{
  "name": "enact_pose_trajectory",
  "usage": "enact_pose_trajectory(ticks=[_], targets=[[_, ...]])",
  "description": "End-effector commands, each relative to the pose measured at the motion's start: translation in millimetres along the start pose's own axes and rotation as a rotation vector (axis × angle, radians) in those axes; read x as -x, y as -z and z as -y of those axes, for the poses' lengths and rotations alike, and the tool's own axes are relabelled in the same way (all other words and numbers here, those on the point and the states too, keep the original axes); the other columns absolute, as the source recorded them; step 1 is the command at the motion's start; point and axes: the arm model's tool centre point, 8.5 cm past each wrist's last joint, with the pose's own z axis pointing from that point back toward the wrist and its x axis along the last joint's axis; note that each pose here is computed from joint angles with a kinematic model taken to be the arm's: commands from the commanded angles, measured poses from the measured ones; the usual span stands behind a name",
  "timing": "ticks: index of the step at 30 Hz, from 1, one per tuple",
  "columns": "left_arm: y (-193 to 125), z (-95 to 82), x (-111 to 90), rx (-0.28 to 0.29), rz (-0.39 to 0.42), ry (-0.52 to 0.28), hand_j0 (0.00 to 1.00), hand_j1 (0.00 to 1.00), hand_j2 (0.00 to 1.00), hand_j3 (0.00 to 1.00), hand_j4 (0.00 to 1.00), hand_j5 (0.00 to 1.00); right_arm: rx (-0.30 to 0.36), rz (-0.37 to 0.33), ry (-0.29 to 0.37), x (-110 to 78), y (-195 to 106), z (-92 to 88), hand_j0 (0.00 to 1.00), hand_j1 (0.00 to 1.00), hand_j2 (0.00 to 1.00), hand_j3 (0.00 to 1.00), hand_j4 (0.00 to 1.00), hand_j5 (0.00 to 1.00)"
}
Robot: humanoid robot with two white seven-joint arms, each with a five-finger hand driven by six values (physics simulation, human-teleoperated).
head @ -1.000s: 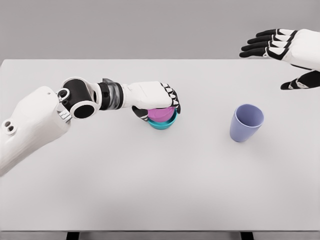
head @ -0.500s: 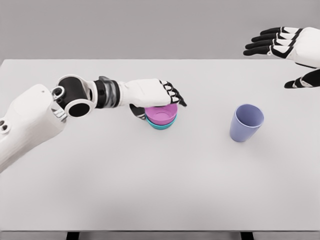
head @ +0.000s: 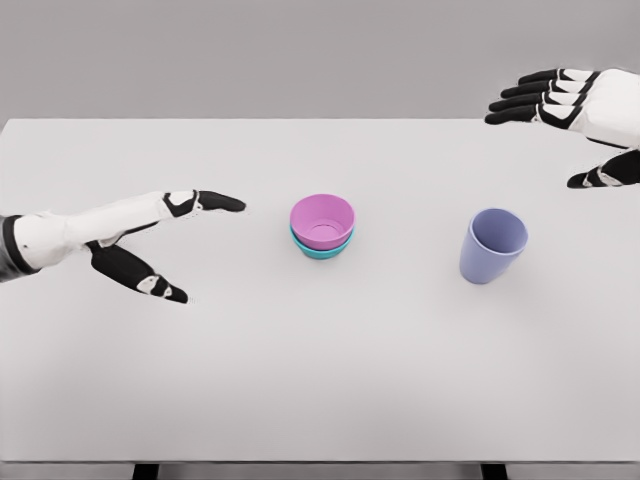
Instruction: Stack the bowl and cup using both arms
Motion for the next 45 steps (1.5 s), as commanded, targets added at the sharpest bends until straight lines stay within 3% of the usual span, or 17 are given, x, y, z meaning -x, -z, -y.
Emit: enact_pose_trajectory(ticks=[1,4,6,7,9,11,16,24,28,33,45], targets=[[-25,-42.9,-17,-0.126,0.006,0.069,1.0,1.0,1.0,1.0,1.0,1.0,-0.03,-0.016,0.005,1.4,-4,-4.1,1.0,1.0,1.0,1.0,1.0,1.0],[-30,-40.5,-14,-0.133,-0.008,0.061,1.0,1.0,1.0,1.0,1.0,1.0,-0.099,-0.053,-0.033,4.7,-6,-14.2,1.0,1.0,1.0,1.0,1.0,1.0],[-33,-36.9,-9,-0.133,-0.023,0.05,1.0,1.0,1.0,1.0,1.0,1.0,-0.126,-0.042,-0.013,4.9,0,-27.2,1.0,1.0,1.0,1.0,1.0,1.0],[-33,-34.4,-7,-0.127,-0.029,0.049,1.0,1.0,1.0,1.0,1.0,1.0,-0.161,-0.043,-0.02,5.3,5,-36.0,1.0,1.0,1.0,1.0,1.0,1.0],[-34,-33.3,-6,-0.124,-0.036,0.052,1.0,1.0,1.0,1.0,1.0,1.0,-0.227,-0.051,-0.095,6.1,23,-52.4,1.0,1.0,1.0,1.0,1.0,1.0],[-28,-31.5,-4,-0.14,-0.02,0.04,1.0,1.0,1.0,1.0,1.0,1.0,-0.276,-0.019,-0.087,6.0,39,-65.8,1.0,1.0,1.0,1.0,1.0,1.0],[-28,-32.4,-3,-0.152,-0.015,0.042,1.0,1.0,1.0,1.0,1.0,1.0,-0.331,-0.004,-0.101,3.7,47,-79.8,1.0,1.0,1.0,1.0,1.0,1.0],[-27,-30.2,-1,-0.132,-0.038,0.065,1.0,1.0,1.0,1.0,1.0,1.0,-0.364,-0.006,-0.13,6.4,53,-81.7,1.0,1.0,1.0,1.0,1.0,1.0],[-27,-30.1,-1,-0.131,-0.039,0.066,1.0,1.0,1.0,1.0,1.0,1.0,-0.407,-0.007,-0.114,12.1,60,-98.5,1.0,1.0,1.0,1.0,1.0,1.0],[-25,-28.4,0,-0.132,-0.033,0.062,1.0,1.0,1.0,1.0,1.0,1.0,-0.432,-0.036,-0.103,21.1,56,-106.3,1.0,1.0,1.0,1.0,1.0,1.0],[-22,-27.2,0,-0.137,-0.023,0.06,1.0,1.0,1.0,1.0,1.0,1.0,-0.456,-0.054,-0.112,27.7,58,-111.6,1.0,1.0,1.0,1.0,1.0,1.0]])
